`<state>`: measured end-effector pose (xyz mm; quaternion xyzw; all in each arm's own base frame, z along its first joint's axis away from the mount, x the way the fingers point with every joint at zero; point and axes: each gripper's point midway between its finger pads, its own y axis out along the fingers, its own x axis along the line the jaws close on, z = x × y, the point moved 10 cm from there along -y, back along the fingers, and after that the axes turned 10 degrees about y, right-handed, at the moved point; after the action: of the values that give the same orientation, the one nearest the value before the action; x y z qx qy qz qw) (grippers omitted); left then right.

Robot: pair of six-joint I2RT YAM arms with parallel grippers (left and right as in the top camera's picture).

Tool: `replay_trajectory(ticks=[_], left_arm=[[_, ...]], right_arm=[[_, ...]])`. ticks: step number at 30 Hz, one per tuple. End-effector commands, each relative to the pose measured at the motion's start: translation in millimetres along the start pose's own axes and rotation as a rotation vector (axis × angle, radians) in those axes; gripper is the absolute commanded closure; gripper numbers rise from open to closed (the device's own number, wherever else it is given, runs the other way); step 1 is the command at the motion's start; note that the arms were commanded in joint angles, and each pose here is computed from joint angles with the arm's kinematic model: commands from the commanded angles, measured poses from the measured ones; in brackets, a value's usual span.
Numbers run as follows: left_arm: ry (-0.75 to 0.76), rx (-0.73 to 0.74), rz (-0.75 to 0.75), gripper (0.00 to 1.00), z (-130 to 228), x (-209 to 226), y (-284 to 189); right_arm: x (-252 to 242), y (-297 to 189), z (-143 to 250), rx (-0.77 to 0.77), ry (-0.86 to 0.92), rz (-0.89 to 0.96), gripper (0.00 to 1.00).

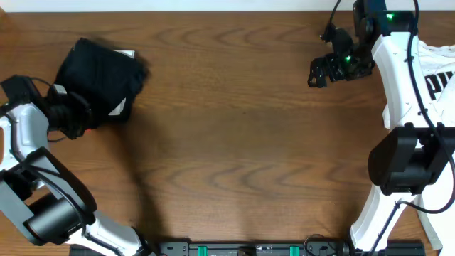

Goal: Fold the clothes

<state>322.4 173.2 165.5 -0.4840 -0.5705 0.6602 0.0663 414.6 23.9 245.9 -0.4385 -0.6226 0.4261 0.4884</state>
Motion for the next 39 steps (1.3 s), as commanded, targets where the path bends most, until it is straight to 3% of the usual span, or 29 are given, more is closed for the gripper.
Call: replay_trajectory(ticks=[1,10,22,27,28,29,30,39], left_arm=[[0.012,0.001,0.007,0.91,-1,2,1],[0.056,0.013,0.237,0.91,2,-27,-10],[0.309,-0.108,0.145,0.87,31,-119,-23],[0.383,-0.094,0.072,0.67,47,-140,-6],[0.397,-0.09,0.068,0.54,50,-144,-4],[0.407,-0.082,0.071,0.33,53,-147,-2],[0.417,-0.074,0.075,0.01,56,-150,0],[0.438,-0.06,0.082,0.02,62,-157,4]], right_arm=[[0,0,-1,-0.004,0.002,0.003,0.01],[0,0,-1,-0.004,0.002,0.003,0.01],[0,0,-1,-0.003,0.002,0.003,0.01],[0,0,-1,-0.004,0.002,0.003,0.01],[0,0,-1,-0.004,0.002,0.003,0.01],[0,0,-1,-0.004,0.002,0.003,0.01],[0,0,-1,-0.004,0.002,0.003,0.01],[0,0,-1,-0.004,0.002,0.003,0.01]])
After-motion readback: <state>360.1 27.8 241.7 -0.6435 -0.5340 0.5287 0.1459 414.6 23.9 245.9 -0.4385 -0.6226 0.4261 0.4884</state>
